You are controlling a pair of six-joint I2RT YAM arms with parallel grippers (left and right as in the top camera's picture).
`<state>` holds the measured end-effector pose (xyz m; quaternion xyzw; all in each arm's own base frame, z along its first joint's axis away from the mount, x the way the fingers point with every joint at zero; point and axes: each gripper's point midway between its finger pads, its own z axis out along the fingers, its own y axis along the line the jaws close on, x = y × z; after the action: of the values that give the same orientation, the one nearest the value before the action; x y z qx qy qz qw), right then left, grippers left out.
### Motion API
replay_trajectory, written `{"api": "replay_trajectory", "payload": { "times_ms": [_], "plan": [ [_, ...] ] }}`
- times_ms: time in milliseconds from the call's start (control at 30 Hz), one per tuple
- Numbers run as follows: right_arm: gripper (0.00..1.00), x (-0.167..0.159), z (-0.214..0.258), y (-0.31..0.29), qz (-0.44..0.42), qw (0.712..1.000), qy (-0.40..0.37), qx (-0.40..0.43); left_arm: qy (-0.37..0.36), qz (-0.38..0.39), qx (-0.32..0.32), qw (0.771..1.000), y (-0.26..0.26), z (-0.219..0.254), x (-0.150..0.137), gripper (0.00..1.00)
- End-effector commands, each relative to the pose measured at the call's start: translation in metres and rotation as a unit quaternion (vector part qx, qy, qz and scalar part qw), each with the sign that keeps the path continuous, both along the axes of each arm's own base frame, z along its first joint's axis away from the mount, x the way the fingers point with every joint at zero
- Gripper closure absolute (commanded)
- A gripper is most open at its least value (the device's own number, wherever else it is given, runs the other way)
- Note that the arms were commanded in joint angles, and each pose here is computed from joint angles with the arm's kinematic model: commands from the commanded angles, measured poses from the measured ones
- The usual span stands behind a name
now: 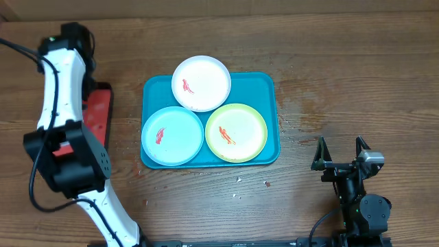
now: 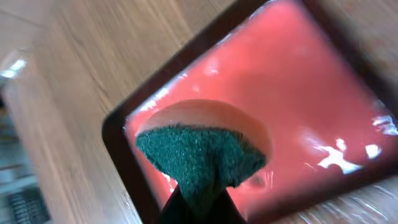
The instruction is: Clean dirty plates on tray and stack at the side
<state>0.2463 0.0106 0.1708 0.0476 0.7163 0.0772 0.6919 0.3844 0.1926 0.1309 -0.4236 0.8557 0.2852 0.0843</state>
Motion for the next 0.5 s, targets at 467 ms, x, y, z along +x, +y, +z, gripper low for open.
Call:
{"api": "replay_trajectory", "payload": {
  "times_ms": [467],
  "plan": [
    [0.00,0.000,-0.001,-0.001,-0.001,1.000,-0.004,-0.002,-0.099,-0.344,-0.370,0.857,-0.200,0.107,-0.021,0.96]
  ]
}}
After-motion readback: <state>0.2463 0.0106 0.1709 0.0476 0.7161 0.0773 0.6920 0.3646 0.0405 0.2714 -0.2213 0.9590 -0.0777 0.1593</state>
